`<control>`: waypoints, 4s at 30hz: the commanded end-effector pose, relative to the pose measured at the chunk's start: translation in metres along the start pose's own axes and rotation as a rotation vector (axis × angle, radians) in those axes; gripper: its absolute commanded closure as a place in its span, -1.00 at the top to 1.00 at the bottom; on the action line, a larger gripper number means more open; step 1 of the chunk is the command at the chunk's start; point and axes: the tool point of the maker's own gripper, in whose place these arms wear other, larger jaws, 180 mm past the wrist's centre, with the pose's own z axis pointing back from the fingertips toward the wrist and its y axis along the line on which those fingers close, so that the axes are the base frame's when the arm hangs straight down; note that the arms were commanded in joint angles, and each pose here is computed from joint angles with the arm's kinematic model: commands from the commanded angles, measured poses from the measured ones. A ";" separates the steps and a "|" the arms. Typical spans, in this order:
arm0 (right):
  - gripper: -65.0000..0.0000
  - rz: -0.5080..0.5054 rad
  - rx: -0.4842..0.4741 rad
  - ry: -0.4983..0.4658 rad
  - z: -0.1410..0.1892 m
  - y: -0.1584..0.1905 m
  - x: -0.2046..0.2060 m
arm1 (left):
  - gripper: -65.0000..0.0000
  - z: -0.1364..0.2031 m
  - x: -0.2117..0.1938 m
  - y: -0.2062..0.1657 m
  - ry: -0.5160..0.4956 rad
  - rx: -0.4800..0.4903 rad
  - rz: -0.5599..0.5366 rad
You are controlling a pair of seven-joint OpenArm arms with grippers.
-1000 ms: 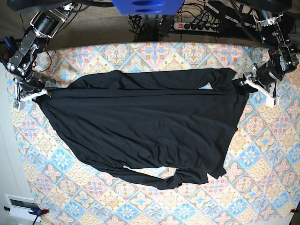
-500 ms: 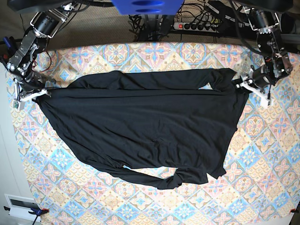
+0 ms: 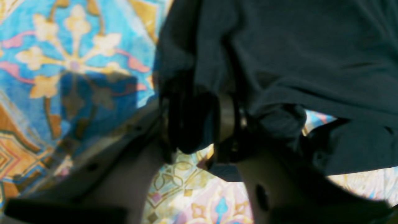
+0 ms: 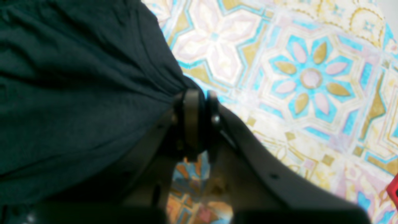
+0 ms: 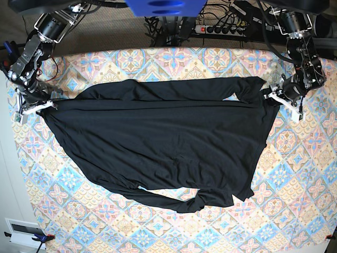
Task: Layout the t-shirt on the table in an organized manner, then fold the t-shirt properly
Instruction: 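Release the shirt with the left gripper and move it along the edge, then lower the left gripper and grasp the shirt edge, then drag the held shirt edge with the left gripper away from the right gripper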
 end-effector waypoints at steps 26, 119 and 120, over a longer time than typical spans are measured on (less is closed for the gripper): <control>-1.00 0.019 -0.007 -0.063 0.005 -0.004 0.023 | -1.00 0.075 0.100 0.072 -0.341 0.156 0.044; -1.00 0.130 0.041 0.035 0.012 0.029 0.022 | -0.52 0.005 0.009 0.050 -0.013 0.084 0.084; -1.00 0.130 0.041 0.035 0.012 0.029 0.022 | -0.41 0.010 0.013 0.053 -0.010 0.094 0.068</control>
